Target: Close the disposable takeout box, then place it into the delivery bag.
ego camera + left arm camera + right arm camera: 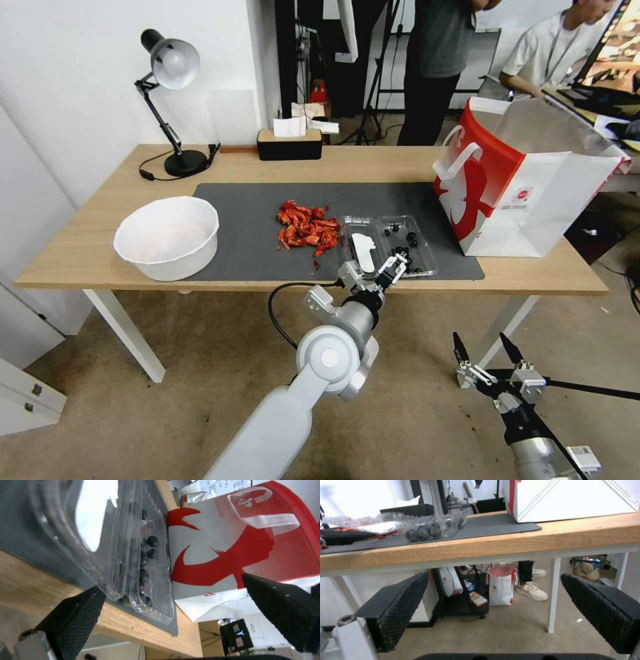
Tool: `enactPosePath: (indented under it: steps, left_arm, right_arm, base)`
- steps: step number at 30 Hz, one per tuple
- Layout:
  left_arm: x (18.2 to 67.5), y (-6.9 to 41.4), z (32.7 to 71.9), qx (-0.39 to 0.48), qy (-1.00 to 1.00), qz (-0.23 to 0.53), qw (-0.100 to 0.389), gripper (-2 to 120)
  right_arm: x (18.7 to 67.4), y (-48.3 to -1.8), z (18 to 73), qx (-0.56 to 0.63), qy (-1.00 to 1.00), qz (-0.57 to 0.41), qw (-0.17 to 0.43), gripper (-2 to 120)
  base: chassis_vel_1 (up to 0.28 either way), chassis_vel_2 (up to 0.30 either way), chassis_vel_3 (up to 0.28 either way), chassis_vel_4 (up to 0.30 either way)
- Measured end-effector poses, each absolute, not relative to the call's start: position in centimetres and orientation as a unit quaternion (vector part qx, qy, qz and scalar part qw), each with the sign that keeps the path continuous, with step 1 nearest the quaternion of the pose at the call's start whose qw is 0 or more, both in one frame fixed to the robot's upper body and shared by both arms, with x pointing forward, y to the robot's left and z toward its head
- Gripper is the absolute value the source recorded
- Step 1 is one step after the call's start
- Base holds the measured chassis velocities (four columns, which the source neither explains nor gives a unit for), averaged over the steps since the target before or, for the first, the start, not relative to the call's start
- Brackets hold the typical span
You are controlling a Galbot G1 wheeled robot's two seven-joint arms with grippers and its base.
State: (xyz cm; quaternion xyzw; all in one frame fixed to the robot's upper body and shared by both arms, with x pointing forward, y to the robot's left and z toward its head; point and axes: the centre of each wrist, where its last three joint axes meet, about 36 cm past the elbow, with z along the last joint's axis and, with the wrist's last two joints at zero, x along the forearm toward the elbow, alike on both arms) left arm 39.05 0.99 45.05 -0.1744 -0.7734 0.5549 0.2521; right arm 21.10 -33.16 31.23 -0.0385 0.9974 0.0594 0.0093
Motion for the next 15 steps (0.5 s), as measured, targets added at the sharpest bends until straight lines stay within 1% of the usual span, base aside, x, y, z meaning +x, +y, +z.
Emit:
enactPosePath:
  steps: [15]
  left_arm:
    - [38.73,1.32,45.25,-0.190,-0.777,0.555,0.227,100]
  right_arm:
    - [20.99,-33.01,31.19,-0.040,0.997,0.060,0.010,100]
  base:
    - [0.000,0.000,0.000,0.000]
